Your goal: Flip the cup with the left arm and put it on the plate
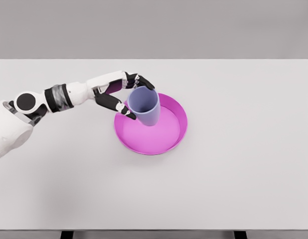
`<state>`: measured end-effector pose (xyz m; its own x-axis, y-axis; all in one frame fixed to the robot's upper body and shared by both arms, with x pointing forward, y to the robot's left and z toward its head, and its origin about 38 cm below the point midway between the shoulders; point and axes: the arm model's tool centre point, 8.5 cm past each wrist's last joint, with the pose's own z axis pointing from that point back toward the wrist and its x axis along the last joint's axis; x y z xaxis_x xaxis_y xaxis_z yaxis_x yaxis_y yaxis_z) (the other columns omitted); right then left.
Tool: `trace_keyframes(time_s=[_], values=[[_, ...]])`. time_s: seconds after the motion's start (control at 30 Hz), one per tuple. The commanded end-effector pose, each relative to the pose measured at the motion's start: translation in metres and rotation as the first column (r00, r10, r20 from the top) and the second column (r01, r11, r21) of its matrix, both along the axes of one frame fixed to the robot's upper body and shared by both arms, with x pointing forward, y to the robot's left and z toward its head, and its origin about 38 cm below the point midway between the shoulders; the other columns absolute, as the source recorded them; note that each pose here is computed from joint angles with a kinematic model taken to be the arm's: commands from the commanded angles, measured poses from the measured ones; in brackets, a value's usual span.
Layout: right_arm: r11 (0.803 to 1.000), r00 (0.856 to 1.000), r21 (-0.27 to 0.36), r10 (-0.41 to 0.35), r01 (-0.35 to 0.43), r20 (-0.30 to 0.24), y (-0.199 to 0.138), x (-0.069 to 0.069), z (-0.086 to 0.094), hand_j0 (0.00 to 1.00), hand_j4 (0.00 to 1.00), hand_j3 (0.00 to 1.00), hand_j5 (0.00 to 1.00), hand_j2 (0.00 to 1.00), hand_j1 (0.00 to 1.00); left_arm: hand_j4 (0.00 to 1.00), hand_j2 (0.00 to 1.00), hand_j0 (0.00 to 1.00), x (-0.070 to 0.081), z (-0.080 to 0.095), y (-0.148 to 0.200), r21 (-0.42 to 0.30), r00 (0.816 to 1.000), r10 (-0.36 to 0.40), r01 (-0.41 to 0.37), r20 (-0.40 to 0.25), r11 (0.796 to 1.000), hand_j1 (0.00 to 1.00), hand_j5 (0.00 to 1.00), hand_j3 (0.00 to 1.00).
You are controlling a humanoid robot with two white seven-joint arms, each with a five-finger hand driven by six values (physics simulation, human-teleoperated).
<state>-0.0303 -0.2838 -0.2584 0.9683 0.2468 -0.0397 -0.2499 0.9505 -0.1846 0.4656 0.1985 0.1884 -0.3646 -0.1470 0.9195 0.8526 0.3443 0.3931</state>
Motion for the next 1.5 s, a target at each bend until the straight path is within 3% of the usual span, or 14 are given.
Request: trace_keyframes(time_s=[0.0,0.13,0.57,0.7,0.87,1.33,1.43,1.47], values=[[1.000,1.000,-0.001,0.000,0.000,0.000,0.000,0.000,0.000,1.00,1.00,1.00,1.00,1.00,1.00,0.65,0.65,0.65,0.005,-0.009,-0.004,0.002,1.000,0.016,-0.016,-0.019,1.000,0.65,0.65,0.65],[1.000,1.000,0.001,0.000,0.000,0.001,0.000,0.000,0.000,1.00,1.00,1.00,1.00,1.00,1.00,0.65,0.65,0.65,0.010,-0.030,-0.004,0.036,0.998,0.044,-0.042,-0.044,0.998,0.65,0.65,0.65],[1.000,1.000,0.001,0.000,0.000,0.001,0.000,0.000,0.000,1.00,1.00,1.00,1.00,1.00,1.00,0.66,0.66,0.66,0.009,-0.045,-0.007,0.041,0.996,0.056,-0.053,-0.069,0.998,0.66,0.66,0.66],[1.000,1.000,0.000,0.000,0.000,0.001,0.000,0.001,0.000,1.00,1.00,1.00,1.00,1.00,1.00,0.68,0.68,0.68,0.009,-0.044,-0.007,0.039,0.996,0.055,-0.052,-0.069,0.998,0.68,0.68,0.68],[1.000,1.000,-0.001,0.000,0.000,0.001,0.000,0.001,0.000,1.00,1.00,1.00,1.00,1.00,1.00,1.00,1.00,1.00,0.008,-0.044,-0.007,0.038,0.996,0.053,-0.051,-0.068,0.998,1.00,1.00,1.00],[1.000,1.000,-0.001,0.000,0.000,0.001,0.000,0.001,0.000,1.00,1.00,1.00,1.00,1.00,1.00,1.00,1.00,1.00,0.009,-0.043,0.003,0.043,0.996,0.068,-0.066,-0.061,0.997,1.00,1.00,1.00],[1.000,1.000,0.000,0.000,0.000,-0.002,0.000,-0.001,0.000,1.00,1.00,1.00,1.00,1.00,1.00,1.00,1.00,1.00,0.009,-0.030,0.023,0.049,0.996,0.085,-0.083,-0.033,0.995,1.00,1.00,1.00],[1.000,1.000,0.001,0.000,0.000,0.002,0.000,0.001,0.000,1.00,1.00,1.00,1.00,1.00,1.00,1.00,1.00,1.00,0.006,-0.015,0.032,0.039,0.997,0.082,-0.082,-0.004,0.996,1.00,1.00,1.00]])
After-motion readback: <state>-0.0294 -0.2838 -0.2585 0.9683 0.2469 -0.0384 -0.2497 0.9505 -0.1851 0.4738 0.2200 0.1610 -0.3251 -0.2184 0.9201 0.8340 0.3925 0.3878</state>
